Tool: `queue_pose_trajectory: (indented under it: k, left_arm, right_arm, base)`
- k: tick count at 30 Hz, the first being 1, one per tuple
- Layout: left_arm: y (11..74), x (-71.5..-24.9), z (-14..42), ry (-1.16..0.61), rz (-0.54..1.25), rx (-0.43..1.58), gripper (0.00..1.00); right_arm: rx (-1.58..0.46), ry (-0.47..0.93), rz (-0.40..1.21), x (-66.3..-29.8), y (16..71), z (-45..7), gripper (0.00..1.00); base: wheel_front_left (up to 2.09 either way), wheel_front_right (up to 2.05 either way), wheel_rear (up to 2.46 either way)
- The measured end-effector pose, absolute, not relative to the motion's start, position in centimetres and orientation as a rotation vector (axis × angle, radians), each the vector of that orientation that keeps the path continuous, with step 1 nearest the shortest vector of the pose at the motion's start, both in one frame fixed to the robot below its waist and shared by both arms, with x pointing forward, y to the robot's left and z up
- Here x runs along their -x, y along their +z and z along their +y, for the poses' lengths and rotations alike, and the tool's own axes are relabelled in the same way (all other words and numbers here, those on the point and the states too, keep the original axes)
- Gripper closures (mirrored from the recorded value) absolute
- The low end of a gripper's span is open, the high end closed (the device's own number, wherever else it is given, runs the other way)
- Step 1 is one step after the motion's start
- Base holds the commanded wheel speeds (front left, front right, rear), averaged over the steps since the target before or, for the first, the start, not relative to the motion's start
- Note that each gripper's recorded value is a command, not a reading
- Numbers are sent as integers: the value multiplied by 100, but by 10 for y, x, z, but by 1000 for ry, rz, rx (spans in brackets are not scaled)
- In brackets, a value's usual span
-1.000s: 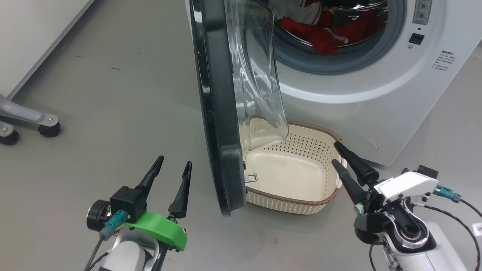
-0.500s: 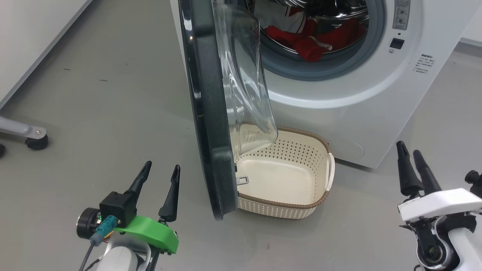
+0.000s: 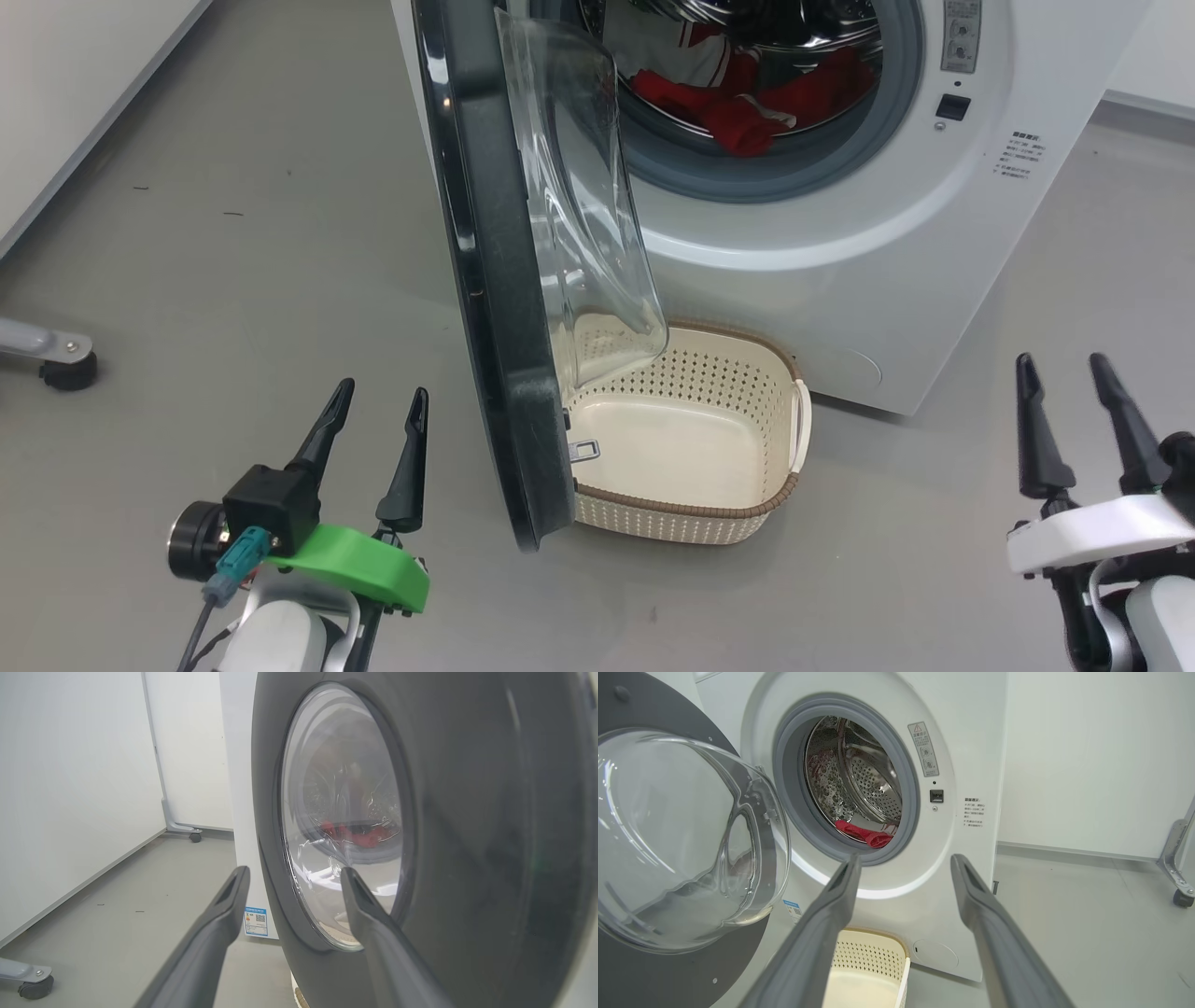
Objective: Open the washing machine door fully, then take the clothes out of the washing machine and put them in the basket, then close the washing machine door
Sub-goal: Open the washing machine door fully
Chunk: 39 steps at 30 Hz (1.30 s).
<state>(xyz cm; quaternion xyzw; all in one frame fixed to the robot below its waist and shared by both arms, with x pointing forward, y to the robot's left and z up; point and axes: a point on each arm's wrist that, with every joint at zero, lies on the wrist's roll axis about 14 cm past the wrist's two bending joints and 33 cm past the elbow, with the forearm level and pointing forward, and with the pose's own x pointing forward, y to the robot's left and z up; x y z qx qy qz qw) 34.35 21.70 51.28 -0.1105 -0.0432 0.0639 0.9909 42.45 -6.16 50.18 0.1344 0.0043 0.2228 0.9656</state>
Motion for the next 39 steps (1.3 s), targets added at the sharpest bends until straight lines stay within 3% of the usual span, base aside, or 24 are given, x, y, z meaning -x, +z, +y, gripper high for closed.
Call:
queue_pose_trajectory:
  k: [5,19,39]
  left_arm:
    - [514,-345,218,130,-91,221,0]
    - [505,-345,212,118,-65,228,0]
    - [501,-343,211,118,-51,230,0]
  right_arm:
    - [-219,366,-79,-431,522,-73,0]
    - [-227,310,37,-396,482,-68,0]
    - [-211,273,67,-388,470,-71,0]
  base:
    - [0,0,0]
    - [0,0,0]
    - [0,0,0]
